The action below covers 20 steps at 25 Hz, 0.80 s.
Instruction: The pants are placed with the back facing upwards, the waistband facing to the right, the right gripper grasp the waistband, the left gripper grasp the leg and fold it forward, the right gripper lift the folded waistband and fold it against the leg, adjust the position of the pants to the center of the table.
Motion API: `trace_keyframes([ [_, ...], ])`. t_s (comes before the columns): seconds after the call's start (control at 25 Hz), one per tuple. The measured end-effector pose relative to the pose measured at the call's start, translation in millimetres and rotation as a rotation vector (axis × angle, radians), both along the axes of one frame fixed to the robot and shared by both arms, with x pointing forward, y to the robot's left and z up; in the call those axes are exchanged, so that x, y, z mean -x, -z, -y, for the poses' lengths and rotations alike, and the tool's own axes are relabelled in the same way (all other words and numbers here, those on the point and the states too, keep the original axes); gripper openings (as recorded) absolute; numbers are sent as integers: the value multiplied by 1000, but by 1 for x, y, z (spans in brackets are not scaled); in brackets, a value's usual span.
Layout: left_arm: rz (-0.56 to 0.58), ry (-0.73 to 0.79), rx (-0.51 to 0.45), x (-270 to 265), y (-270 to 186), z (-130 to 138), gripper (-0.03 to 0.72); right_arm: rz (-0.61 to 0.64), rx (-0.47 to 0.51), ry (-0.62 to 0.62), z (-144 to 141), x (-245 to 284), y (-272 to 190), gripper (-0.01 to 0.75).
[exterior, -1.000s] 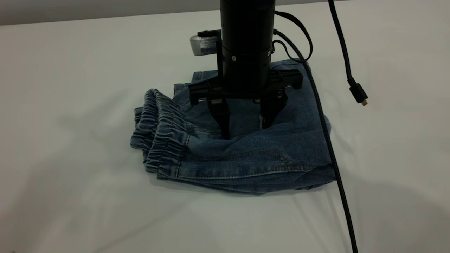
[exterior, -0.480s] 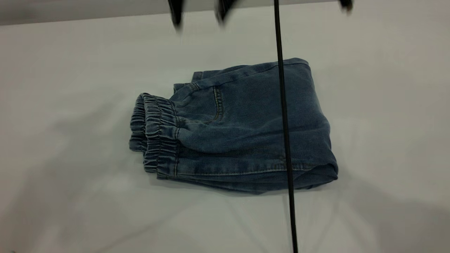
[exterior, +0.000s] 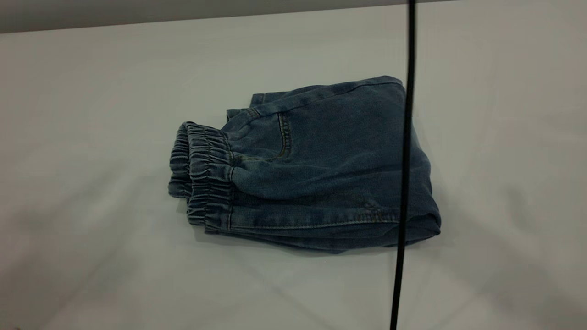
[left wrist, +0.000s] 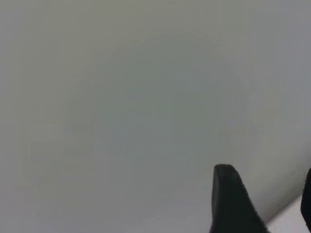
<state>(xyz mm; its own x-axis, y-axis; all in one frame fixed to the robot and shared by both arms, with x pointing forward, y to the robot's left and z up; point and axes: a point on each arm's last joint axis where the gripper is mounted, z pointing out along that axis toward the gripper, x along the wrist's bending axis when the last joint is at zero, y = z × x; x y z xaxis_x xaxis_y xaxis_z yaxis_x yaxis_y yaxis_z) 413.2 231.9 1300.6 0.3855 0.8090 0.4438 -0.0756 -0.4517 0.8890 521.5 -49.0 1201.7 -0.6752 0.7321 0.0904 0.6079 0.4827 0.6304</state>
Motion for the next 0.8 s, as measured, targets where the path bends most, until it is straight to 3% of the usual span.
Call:
trace_keyframes([
  [0.24, -212, -5, -25, 46, 10, -17, 335, 112, -140, -39, 49, 66, -64, 431],
  [0.36, -343, -8, 14, 68, 17, -24, 335, 162, -178, -43, 77, 99, -81, 431],
  [0.52, -444, -5, 110, 91, 23, -28, 335, 196, -239, -54, 114, 147, -90, 431],
  [0.8, -534, 61, 186, 123, 60, -31, 335, 221, -284, -26, 174, 217, -65, 431],
])
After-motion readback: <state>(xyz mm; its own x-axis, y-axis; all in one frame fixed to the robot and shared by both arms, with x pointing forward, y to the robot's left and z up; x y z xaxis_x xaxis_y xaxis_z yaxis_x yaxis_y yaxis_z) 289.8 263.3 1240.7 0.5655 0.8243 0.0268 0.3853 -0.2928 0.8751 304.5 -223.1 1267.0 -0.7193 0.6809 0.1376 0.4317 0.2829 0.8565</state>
